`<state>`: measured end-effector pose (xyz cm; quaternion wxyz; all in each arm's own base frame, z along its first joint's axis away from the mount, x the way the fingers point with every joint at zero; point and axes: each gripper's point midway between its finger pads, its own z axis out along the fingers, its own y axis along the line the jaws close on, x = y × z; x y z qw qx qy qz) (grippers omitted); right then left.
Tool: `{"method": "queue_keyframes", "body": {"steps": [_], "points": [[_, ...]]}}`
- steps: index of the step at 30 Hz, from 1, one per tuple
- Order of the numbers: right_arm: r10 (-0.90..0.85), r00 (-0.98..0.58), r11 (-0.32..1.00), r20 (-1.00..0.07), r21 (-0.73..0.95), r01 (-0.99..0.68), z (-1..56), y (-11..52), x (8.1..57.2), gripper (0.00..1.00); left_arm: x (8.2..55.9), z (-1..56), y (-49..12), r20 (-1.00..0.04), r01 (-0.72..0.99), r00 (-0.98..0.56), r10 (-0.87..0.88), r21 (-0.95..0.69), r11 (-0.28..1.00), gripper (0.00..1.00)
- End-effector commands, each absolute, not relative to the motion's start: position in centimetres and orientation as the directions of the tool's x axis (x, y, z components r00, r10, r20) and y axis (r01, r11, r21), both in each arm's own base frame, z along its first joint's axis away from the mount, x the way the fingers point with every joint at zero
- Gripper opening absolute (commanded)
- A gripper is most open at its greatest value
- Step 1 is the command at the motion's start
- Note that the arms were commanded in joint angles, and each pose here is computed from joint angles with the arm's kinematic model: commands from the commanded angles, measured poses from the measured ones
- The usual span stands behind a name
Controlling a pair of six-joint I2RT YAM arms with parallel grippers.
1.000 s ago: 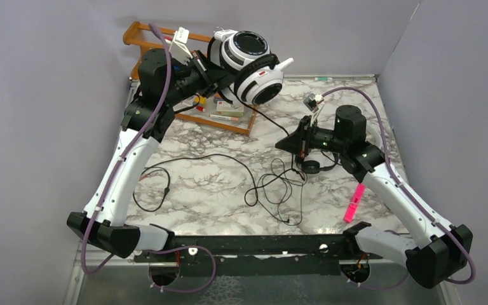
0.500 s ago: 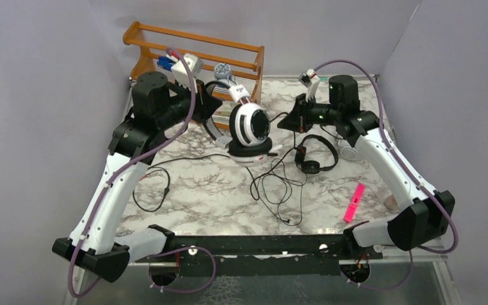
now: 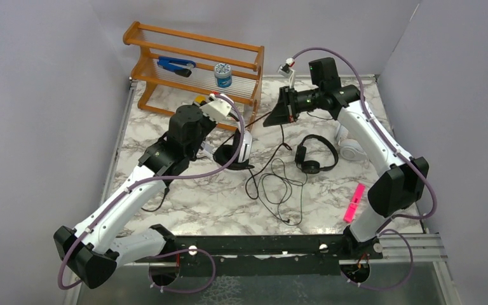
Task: Wrap the headphones
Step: Wrap the headphones cable around the headphones.
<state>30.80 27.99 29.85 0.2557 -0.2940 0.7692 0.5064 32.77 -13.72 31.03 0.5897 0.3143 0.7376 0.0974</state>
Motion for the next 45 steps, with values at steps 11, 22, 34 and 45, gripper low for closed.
{"method": "queue_keyframes", "body": {"steps": [11,22,34,45], "points": [[-0.18,-0.752,-0.09,-0.634,0.772,-0.63,36.4,32.8,24.3,0.0,35.2,32.1,-10.5,-0.734,0.05,-0.171,0.657,0.66,0.75,0.0],[0.041,-0.772,0.019,-0.635,0.773,-0.634,36.4,35.9,22.8,0.06,37.5,34.7,-12.7,-0.946,-0.141,-0.224,0.235,0.27,0.953,0.0],[0.169,-0.495,0.232,-0.852,0.522,-0.821,34.0,37.5,21.1,0.27,38.6,41.5,-15.7,-0.977,-0.172,-0.093,-0.19,-0.172,0.97,0.0],[0.256,-0.34,0.243,-0.905,0.401,-0.884,31.8,37.1,20.9,0.33,37.0,48.2,-17.4,-0.903,-0.019,-0.01,-0.431,-0.43,0.902,0.0]]}}
